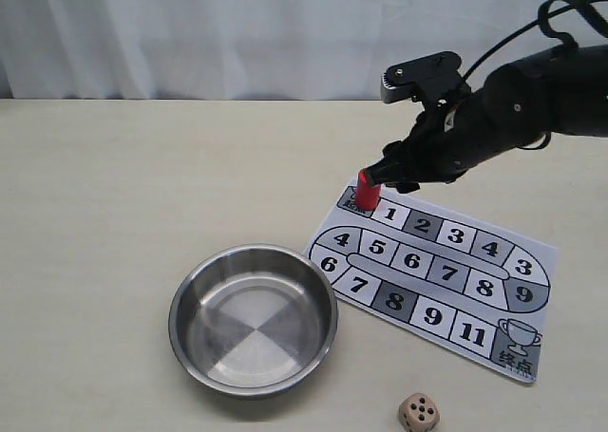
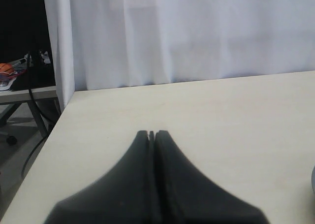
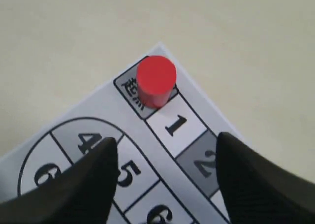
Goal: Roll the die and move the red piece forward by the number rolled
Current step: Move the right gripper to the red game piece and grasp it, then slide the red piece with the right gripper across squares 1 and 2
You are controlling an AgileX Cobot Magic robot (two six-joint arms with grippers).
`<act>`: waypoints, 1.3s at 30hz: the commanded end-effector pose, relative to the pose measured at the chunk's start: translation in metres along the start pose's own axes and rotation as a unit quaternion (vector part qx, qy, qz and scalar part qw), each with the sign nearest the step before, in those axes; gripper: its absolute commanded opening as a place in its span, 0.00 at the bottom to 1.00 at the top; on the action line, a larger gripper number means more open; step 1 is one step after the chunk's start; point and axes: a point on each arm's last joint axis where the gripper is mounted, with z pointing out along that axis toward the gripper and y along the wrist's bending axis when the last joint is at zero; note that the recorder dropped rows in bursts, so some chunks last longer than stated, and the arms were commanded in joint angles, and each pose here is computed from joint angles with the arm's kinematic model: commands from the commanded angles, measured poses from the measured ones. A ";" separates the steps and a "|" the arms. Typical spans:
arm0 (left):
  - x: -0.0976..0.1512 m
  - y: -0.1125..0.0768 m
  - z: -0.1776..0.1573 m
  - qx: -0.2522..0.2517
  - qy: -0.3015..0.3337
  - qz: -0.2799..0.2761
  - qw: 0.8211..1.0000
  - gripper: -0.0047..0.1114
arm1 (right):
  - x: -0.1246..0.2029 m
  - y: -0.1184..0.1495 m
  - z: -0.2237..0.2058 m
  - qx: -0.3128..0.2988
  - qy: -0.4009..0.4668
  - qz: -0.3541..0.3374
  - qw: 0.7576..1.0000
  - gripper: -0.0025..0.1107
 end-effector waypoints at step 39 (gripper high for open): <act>0.000 0.000 0.000 0.000 -0.006 -0.004 1.000 0.04 | -0.014 -0.002 0.106 -0.005 -0.026 0.007 1.000 0.52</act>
